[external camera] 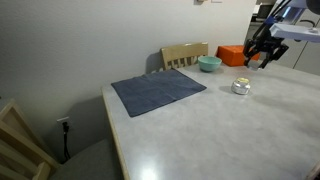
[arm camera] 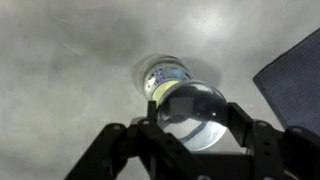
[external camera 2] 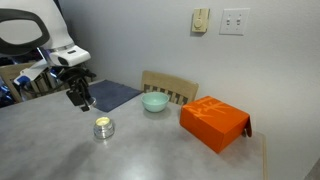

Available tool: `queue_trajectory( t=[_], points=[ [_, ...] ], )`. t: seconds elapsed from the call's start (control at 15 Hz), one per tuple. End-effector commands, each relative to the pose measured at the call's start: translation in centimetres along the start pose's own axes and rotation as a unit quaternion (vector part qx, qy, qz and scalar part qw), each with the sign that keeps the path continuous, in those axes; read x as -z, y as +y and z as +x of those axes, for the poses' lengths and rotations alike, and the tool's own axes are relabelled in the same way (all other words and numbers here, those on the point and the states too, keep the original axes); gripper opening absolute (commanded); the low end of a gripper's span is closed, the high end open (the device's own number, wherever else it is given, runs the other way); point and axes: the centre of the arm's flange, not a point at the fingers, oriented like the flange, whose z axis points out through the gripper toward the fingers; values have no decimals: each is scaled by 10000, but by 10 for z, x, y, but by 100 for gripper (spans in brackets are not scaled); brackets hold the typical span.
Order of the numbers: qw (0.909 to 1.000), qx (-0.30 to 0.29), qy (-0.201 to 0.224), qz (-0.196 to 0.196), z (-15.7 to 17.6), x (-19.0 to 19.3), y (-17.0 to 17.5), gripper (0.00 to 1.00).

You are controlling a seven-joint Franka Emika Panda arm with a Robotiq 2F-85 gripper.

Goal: Remove the silver lid from the silver tin then place the lid back on the tin

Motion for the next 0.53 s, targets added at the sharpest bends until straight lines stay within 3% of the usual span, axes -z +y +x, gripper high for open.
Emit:
queue_trajectory(
  t=[0.0, 0.2, 0.47],
  points=[
    [9987, 204, -455, 132, 9, -22, -5, 44],
    [9963, 332, -718, 344, 12, -26, -11, 44],
    [9956, 205, -758, 504, 16, -24, -4, 44]
  ],
)
